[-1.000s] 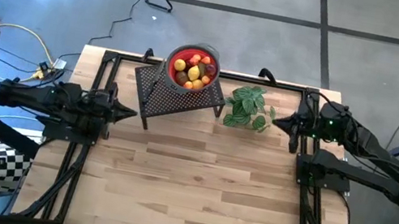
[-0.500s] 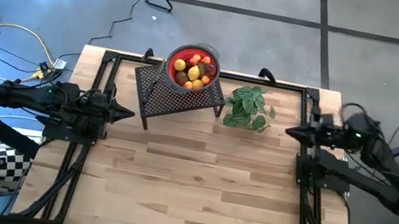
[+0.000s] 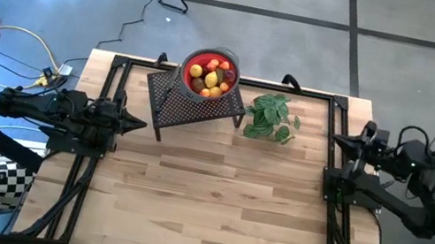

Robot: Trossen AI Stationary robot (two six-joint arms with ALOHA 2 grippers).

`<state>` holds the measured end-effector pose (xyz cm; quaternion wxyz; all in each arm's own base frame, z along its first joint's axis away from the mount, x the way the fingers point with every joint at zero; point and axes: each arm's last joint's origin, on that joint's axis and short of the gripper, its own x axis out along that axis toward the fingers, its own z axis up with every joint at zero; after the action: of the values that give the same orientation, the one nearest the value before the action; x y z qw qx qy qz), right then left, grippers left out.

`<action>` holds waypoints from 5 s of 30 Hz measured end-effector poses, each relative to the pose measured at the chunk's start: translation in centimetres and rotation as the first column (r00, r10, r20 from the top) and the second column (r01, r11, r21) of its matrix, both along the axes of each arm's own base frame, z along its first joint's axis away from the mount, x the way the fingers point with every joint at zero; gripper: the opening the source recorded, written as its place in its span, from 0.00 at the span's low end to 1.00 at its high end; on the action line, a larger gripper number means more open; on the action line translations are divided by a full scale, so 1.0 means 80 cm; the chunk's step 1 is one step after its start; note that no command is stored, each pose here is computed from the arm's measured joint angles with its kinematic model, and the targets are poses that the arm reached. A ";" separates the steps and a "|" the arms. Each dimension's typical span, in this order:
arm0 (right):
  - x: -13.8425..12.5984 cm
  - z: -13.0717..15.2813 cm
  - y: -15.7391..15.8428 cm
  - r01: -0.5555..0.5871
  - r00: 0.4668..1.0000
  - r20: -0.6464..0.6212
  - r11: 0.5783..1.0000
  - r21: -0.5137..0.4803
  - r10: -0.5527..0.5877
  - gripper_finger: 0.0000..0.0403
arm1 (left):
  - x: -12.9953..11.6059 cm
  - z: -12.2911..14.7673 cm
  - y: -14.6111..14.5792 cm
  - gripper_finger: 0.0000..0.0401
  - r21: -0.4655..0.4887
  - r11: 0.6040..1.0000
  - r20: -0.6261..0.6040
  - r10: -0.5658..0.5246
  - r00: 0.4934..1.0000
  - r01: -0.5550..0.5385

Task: Pick & Place Fruit
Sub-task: Return to Home Position

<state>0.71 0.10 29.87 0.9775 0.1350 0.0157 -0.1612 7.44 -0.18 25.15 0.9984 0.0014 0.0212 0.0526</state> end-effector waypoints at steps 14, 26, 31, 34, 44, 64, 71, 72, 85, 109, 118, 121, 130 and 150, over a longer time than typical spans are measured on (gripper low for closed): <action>0.000 0.006 -0.004 0.077 0.997 0.009 0.990 -0.120 -0.077 0.01 | 0.000 -0.002 0.000 0.01 0.002 1.000 -0.017 0.009 1.000 -0.009; 0.064 -0.060 -0.027 -0.098 0.991 0.081 0.983 -0.153 0.111 0.01 | 0.000 -0.002 0.000 0.01 0.002 1.000 -0.017 0.010 1.000 -0.010; 0.083 -0.097 -0.039 -0.042 0.994 0.094 0.991 -0.129 0.054 0.01 | 0.000 -0.003 0.000 0.01 0.002 1.000 -0.023 0.010 1.000 -0.010; 0.090 -0.112 -0.042 -0.036 0.992 0.118 0.989 -0.141 0.053 0.01 | 0.000 -0.003 0.000 0.01 -0.001 1.000 -0.023 0.010 1.000 -0.010; 0.098 -0.141 -0.047 -0.014 0.996 0.081 0.992 -0.122 0.024 0.01 | 0.000 -0.004 0.000 0.01 0.000 1.000 -0.037 0.011 0.999 -0.011; 0.102 -0.160 -0.050 -0.016 0.999 0.032 0.993 -0.117 0.020 0.01 | 0.004 -0.014 0.000 0.01 -0.009 1.000 -0.046 0.012 0.999 -0.013; 0.102 -0.160 -0.050 -0.016 0.999 0.029 0.993 -0.115 0.020 0.01 | 0.018 -0.064 -0.001 0.01 -0.043 0.999 -0.015 0.017 1.000 -0.017; 0.102 -0.160 -0.050 -0.017 0.999 0.027 0.993 -0.114 0.020 0.01 | 0.018 -0.071 -0.001 0.01 -0.043 0.999 -0.005 0.020 1.000 -0.020; 0.102 -0.161 -0.050 -0.015 0.999 0.040 0.998 -0.066 0.017 0.01 | 0.024 -0.092 -0.002 0.01 -0.050 0.999 0.056 0.014 0.998 -0.011; 0.102 -0.160 -0.050 -0.014 0.998 0.053 0.997 -0.077 0.018 0.01 | 0.026 -0.096 -0.002 0.01 -0.028 0.999 0.021 0.037 0.999 -0.036; 0.102 -0.160 -0.050 -0.014 0.998 0.054 0.997 -0.078 0.019 0.01 | 0.026 -0.096 -0.002 0.01 -0.028 0.999 0.023 0.036 0.999 -0.036; 0.102 -0.160 -0.050 -0.014 0.998 0.054 0.997 -0.078 0.019 0.01 | 0.026 -0.096 -0.002 0.01 -0.028 0.999 0.023 0.036 0.999 -0.035; 0.102 -0.159 -0.050 -0.014 0.998 0.055 0.997 -0.078 0.019 0.01 | 0.026 -0.096 -0.002 0.01 -0.028 0.999 0.023 0.036 0.999 -0.035; 0.102 -0.159 -0.050 -0.014 0.998 0.055 0.997 -0.078 0.018 0.01 | 0.026 -0.096 -0.002 0.01 -0.029 0.999 0.024 0.036 0.999 -0.035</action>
<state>8.88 -3.88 17.11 0.9834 0.1010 -0.0165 -0.1500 9.56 -0.30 17.49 0.9974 -0.0138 0.0099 0.0699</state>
